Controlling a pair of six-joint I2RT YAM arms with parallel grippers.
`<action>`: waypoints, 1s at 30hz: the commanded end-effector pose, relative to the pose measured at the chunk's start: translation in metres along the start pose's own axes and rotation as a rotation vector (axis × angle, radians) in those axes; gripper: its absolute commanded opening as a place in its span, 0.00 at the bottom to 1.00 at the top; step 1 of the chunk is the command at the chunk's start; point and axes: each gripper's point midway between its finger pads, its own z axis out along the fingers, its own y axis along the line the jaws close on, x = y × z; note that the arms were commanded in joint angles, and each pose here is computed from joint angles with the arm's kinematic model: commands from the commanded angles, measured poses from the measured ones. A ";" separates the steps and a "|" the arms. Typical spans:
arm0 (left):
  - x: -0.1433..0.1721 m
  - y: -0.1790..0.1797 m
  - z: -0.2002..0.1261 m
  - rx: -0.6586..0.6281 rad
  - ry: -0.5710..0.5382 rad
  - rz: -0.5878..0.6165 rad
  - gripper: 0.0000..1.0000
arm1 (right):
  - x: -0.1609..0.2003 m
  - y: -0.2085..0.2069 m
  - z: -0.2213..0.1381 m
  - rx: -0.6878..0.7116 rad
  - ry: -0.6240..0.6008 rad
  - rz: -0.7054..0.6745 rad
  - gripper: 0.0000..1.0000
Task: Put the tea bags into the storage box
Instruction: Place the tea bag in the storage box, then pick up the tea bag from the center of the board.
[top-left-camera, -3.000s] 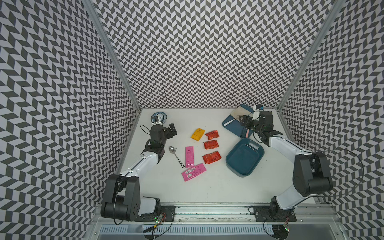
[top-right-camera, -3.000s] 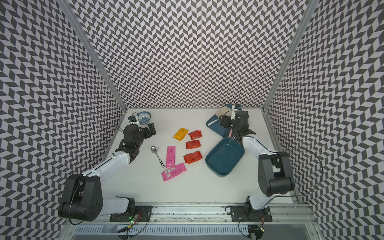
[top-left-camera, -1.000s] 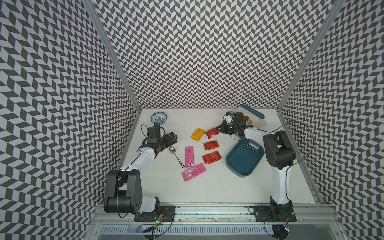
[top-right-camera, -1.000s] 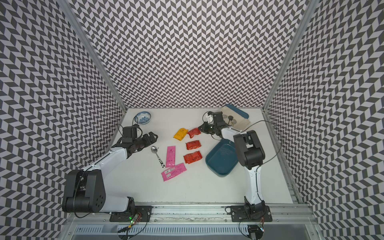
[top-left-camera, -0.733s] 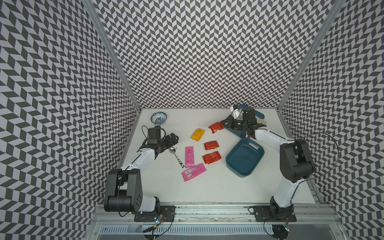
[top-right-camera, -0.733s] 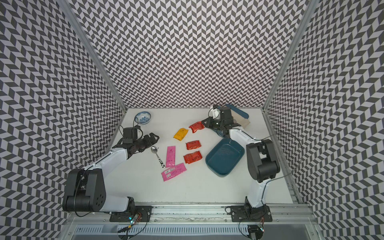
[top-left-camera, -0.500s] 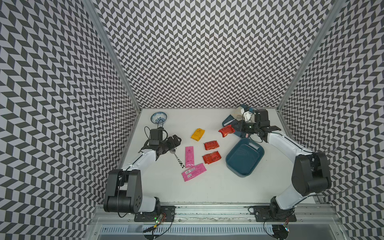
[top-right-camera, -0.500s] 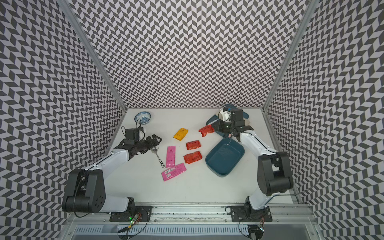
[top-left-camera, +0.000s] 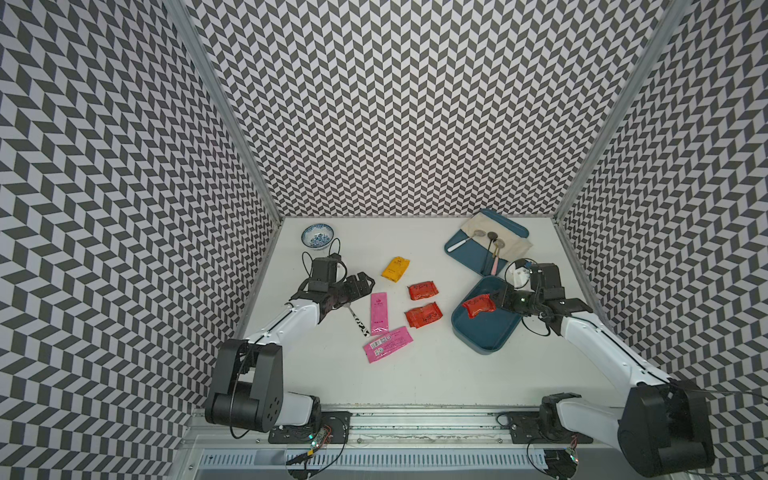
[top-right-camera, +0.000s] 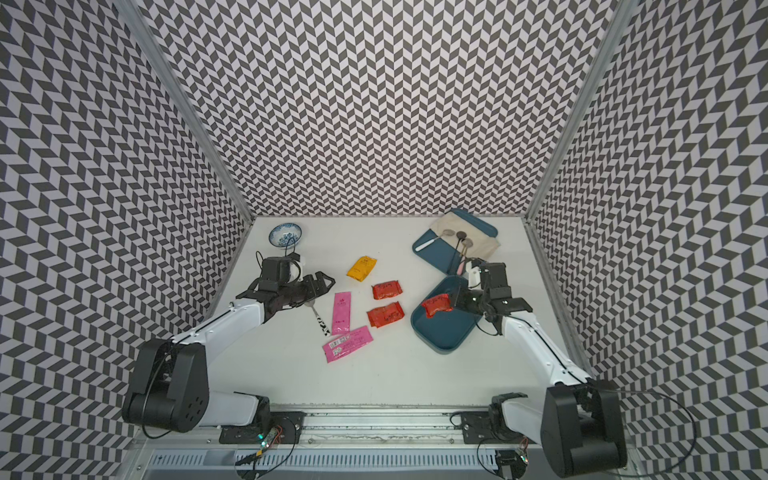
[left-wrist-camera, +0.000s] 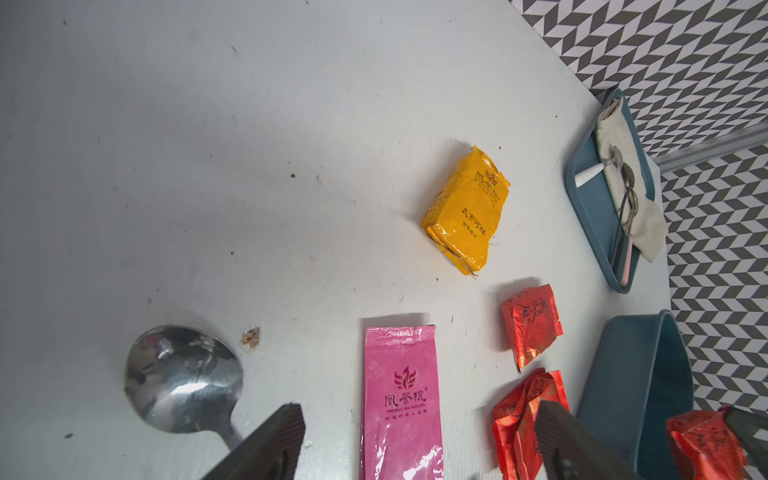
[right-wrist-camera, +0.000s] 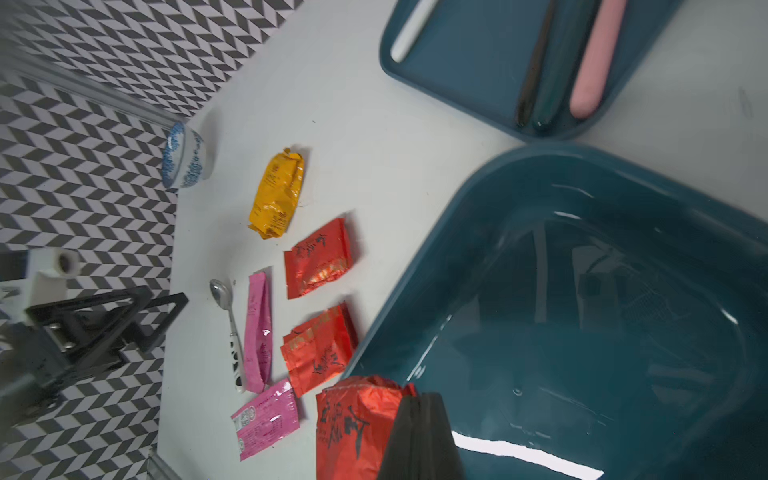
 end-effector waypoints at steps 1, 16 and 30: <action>-0.004 -0.010 -0.010 0.022 -0.037 0.024 0.92 | 0.011 -0.014 0.004 0.024 -0.027 0.032 0.00; 0.018 0.005 -0.040 -0.038 -0.076 0.035 0.92 | 0.007 -0.019 0.028 -0.029 -0.102 -0.009 0.17; 0.024 0.004 -0.043 -0.024 -0.069 0.017 0.93 | -0.029 0.082 0.010 -0.140 -0.132 -0.196 0.48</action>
